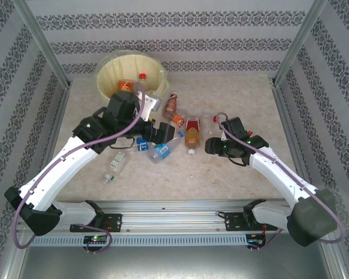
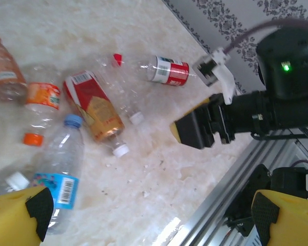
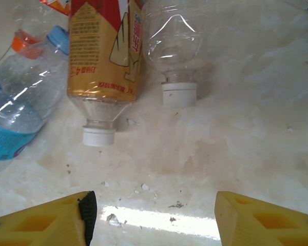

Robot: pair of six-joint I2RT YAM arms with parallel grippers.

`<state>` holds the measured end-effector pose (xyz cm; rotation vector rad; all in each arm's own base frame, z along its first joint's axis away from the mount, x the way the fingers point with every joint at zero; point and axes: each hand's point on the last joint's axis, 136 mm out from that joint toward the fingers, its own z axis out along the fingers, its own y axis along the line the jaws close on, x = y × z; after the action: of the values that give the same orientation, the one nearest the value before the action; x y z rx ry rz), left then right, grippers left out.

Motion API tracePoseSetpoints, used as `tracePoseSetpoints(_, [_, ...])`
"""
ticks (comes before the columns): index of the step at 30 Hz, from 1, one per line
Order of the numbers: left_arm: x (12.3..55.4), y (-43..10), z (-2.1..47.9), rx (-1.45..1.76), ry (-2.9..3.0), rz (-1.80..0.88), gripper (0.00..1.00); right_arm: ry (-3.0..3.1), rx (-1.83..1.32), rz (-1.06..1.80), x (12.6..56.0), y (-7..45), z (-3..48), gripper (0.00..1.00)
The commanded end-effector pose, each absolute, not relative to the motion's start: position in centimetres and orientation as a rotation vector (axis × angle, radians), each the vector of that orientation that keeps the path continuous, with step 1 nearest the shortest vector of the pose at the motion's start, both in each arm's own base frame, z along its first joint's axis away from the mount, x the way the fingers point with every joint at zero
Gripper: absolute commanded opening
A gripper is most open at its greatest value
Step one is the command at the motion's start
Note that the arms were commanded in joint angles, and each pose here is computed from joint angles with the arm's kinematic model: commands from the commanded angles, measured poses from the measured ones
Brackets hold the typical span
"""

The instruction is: Put the plastic bottles in the bin

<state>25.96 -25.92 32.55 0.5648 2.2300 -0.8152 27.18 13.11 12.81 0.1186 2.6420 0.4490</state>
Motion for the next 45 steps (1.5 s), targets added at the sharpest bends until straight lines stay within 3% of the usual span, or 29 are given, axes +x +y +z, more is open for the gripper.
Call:
tracePoseSetpoints(1, [25.8,-28.0,33.2,0.513,2.130,-0.923,1.00,2.608,0.123,0.418,28.9,12.9,12.8,0.63])
tracePoseSetpoints(14, [24.9,-30.6,26.9,0.442,2.233,-1.031,1.00,2.669,0.183,0.384,31.4,13.0,9.3,0.57])
tracePoseSetpoints(45, [24.7,-32.5,23.9,0.430,2.304,-1.088,1.00,2.758,0.254,0.343,34.3,13.4,3.0,0.51])
